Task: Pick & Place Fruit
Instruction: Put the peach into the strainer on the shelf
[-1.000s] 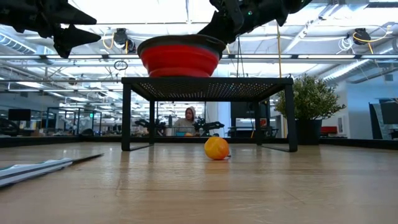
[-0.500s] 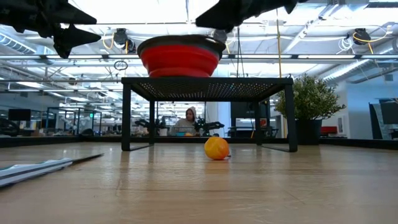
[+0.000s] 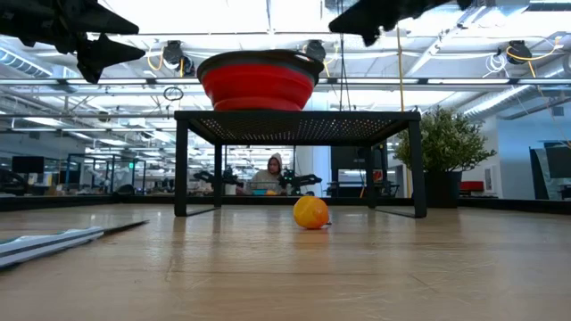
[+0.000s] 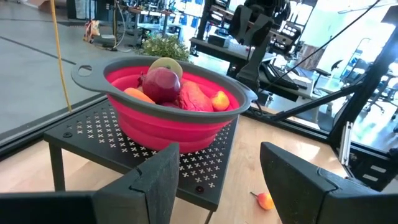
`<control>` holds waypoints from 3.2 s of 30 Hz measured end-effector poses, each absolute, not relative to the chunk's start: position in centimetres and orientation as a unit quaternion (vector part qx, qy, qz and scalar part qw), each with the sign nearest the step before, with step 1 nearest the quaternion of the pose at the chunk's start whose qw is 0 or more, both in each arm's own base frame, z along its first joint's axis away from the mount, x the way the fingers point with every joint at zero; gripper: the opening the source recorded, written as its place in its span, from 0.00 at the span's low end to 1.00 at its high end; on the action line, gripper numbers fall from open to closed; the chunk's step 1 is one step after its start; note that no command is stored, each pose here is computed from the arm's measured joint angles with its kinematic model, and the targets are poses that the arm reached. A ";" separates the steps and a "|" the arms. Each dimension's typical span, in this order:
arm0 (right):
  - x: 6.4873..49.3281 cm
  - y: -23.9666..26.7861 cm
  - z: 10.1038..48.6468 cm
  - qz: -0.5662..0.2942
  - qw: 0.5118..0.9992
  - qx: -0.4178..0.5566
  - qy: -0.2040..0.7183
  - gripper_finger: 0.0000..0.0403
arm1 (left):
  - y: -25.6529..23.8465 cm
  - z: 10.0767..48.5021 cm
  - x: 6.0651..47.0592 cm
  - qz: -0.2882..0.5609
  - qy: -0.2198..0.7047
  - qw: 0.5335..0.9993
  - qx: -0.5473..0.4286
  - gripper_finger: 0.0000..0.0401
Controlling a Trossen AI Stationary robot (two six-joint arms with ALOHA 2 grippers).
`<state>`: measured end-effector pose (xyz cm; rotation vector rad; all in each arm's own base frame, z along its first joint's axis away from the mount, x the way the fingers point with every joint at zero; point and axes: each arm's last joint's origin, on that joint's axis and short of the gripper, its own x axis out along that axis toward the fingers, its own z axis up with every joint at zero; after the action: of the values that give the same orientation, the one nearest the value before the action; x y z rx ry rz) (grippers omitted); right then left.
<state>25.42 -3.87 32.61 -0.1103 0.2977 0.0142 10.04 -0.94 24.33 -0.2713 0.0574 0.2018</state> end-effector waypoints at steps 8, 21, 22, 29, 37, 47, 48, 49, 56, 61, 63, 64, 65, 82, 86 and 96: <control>21.0 -3.1 31.7 -0.001 0.992 -0.021 0.122 0.00 | -0.9 24.4 10.1 0.100 0.022 0.984 -0.147 0.56; 15.7 -2.2 29.1 -0.005 0.999 0.017 0.045 0.00 | -0.9 25.6 10.1 0.093 -0.035 0.981 -0.164 0.56; 15.4 -2.2 28.8 -0.005 0.999 0.021 0.042 0.00 | -0.9 25.7 10.1 0.092 -0.042 0.981 -0.166 0.56; 13.3 -1.8 27.3 -0.006 0.999 0.037 0.020 0.00 | -1.0 26.3 10.3 0.088 -0.072 0.979 -0.171 0.56; 11.5 -1.6 24.7 -0.022 0.999 0.035 0.007 0.00 | -1.3 28.1 11.9 0.091 -0.060 0.984 -0.143 0.56; 10.2 -1.4 22.5 -0.032 0.998 0.045 -0.016 0.00 | -2.5 32.5 15.0 0.068 0.021 0.991 -0.110 0.56; 10.1 -1.5 22.4 -0.041 0.998 0.044 -0.019 0.00 | -2.8 32.9 15.3 0.064 0.032 0.992 -0.108 0.56; 10.0 -1.5 22.4 -0.048 0.998 0.044 -0.022 0.00 | -3.0 33.3 15.5 0.059 0.043 0.992 -0.106 0.56; 9.4 -1.5 22.5 -0.057 0.997 0.027 -0.044 0.00 | -5.3 35.7 17.1 0.021 0.111 0.987 -0.117 0.56; 9.2 -1.4 22.4 -0.058 0.997 0.028 -0.041 0.00 | -7.4 37.0 17.9 -0.010 0.148 0.979 -0.141 0.56; 9.2 -1.4 22.4 -0.058 0.997 0.027 -0.041 0.00 | -8.3 37.5 18.3 -0.021 0.160 0.975 -0.152 0.56; 9.2 -1.4 22.4 -0.058 0.997 0.027 -0.042 0.00 | -8.8 37.7 18.6 -0.026 0.164 0.973 -0.158 0.56; 9.2 -1.4 22.4 -0.058 0.997 0.027 -0.042 0.00 | -9.3 37.9 18.9 -0.031 0.165 0.973 -0.161 0.56; 9.2 -1.2 22.5 -0.028 0.998 0.023 -0.046 0.00 | -19.5 34.4 26.6 0.074 0.204 0.936 -0.277 0.56; 9.2 -1.1 22.6 -0.001 0.999 0.021 -0.050 0.00 | -21.1 32.4 28.4 0.093 0.222 0.929 -0.282 0.56; 9.2 -1.0 22.7 0.014 0.998 0.020 -0.051 0.00 | -23.6 25.8 31.1 0.163 0.254 0.905 -0.299 0.56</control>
<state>9.16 -1.00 22.66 0.0408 -0.1027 0.0271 31.12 -23.63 25.79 -0.6168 0.5252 0.3362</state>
